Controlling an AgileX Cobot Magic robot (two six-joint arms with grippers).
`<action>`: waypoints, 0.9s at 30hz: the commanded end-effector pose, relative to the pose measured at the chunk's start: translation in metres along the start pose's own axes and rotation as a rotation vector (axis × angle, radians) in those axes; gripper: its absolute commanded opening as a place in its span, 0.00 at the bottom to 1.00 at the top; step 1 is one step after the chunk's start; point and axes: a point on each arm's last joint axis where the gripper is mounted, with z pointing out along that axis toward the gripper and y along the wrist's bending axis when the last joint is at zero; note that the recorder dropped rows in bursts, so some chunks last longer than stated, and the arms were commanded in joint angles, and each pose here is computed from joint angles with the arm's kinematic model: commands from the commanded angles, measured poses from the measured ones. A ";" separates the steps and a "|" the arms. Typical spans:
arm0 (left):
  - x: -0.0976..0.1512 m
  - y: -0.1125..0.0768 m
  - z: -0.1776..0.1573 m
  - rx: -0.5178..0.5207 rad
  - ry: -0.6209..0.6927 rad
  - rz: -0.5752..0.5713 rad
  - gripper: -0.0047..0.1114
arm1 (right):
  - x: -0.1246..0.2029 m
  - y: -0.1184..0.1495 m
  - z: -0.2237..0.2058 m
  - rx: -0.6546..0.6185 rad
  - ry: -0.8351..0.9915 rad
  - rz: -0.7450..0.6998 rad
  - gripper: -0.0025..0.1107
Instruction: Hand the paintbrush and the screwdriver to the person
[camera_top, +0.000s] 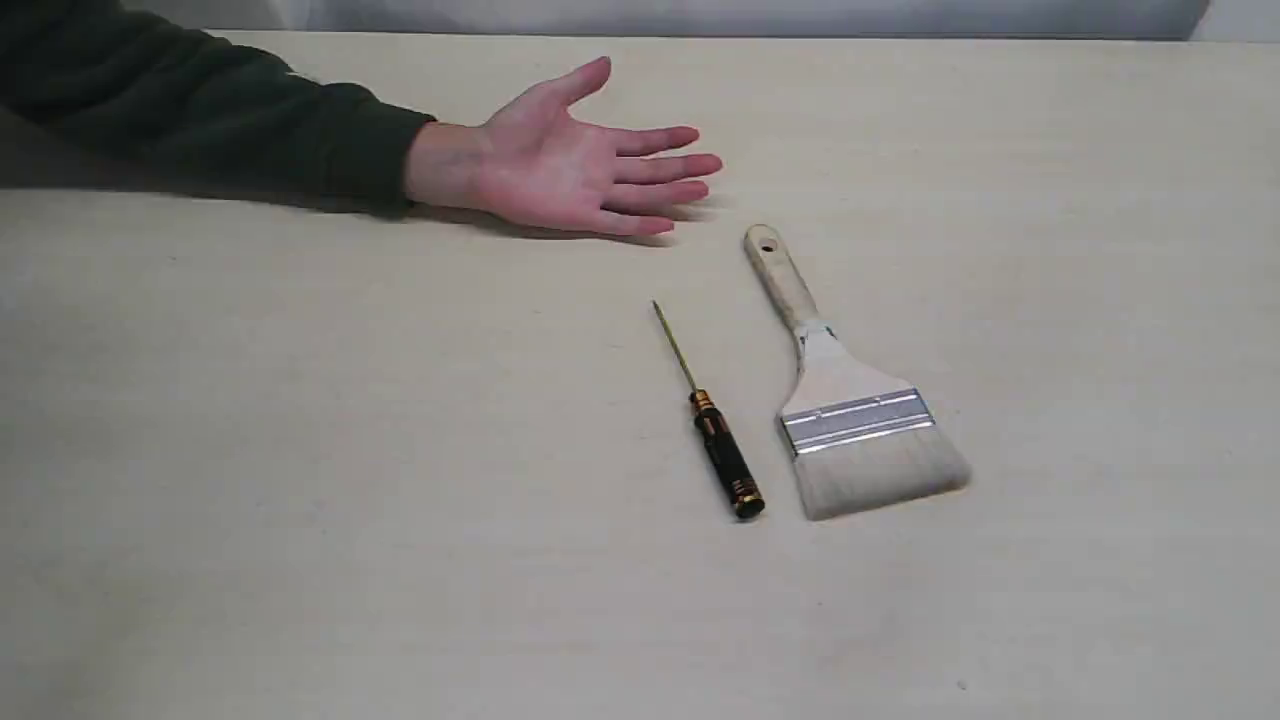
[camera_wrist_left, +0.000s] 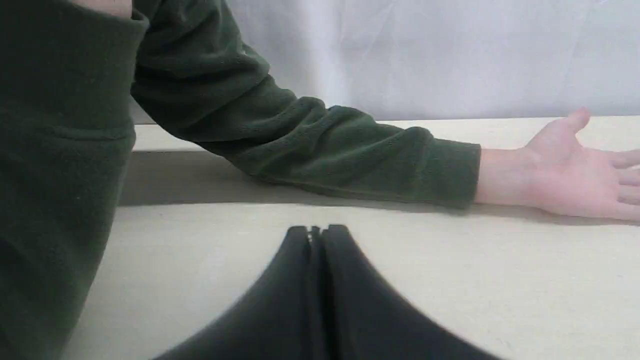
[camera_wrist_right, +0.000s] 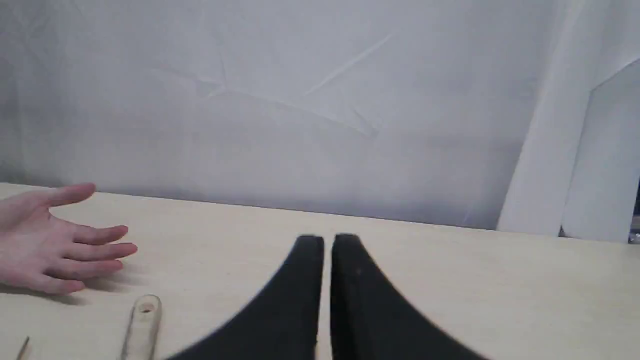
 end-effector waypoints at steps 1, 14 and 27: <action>0.000 0.000 0.000 0.003 -0.004 -0.003 0.04 | -0.003 0.000 0.000 0.001 -0.040 0.115 0.06; 0.000 0.000 0.000 0.003 -0.003 -0.006 0.04 | -0.038 -0.004 -0.007 -0.059 -0.332 0.482 0.06; 0.000 0.000 0.000 0.003 -0.003 -0.006 0.04 | -0.175 0.011 0.031 -0.196 -0.164 0.168 0.06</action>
